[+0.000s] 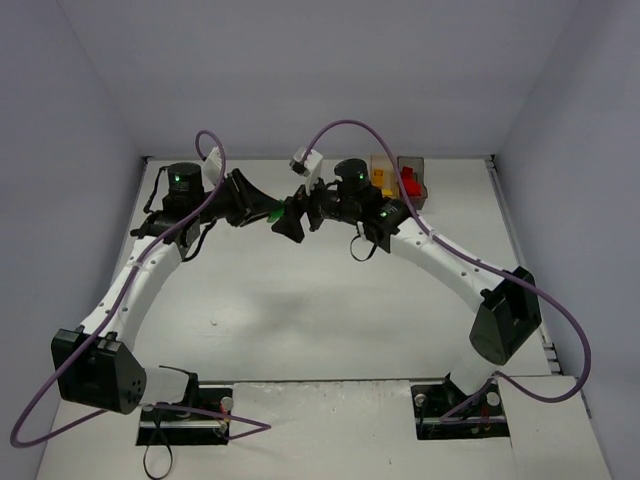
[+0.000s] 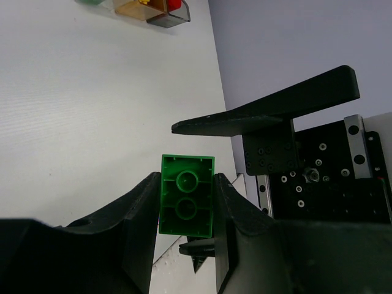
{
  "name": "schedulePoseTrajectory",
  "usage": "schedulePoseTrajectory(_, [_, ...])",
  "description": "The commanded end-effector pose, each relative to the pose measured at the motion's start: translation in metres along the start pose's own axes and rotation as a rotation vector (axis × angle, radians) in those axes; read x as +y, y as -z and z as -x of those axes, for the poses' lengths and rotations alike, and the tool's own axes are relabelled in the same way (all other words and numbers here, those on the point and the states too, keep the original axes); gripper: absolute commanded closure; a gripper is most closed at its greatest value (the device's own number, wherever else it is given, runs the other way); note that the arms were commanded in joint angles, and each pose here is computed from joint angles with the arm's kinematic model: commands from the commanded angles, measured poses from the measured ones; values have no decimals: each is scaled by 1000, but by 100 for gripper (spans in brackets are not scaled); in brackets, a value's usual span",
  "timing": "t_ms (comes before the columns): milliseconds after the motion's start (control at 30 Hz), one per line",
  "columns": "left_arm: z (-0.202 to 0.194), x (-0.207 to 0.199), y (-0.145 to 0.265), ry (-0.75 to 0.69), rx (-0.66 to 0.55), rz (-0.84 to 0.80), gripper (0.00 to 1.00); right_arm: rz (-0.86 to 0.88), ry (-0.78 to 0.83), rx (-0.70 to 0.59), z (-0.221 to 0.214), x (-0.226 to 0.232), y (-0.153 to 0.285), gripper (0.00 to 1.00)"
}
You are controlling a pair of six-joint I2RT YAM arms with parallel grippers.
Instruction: Sort the legos into containers by color
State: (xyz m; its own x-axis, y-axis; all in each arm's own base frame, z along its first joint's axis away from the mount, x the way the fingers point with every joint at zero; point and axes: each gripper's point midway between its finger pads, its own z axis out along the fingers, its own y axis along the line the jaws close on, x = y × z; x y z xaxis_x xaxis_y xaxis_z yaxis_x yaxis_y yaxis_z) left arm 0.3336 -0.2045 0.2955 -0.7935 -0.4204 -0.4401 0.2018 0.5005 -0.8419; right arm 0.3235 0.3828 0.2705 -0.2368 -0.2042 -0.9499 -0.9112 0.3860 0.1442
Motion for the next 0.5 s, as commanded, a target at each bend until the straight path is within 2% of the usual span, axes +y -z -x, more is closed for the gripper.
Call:
schedulePoseTrajectory(0, [18,-37,6,-67,-52,-109,95,24,79,-138,53,9,1,23])
schedulePoseTrajectory(367, [18,-33,0,-47,-48,-116,95,32,92,-165,63,12,-2,21])
schedulePoseTrajectory(467, [18,-34,-2,-38,-44,-126,95,36,86,-171,64,12,-4,23])
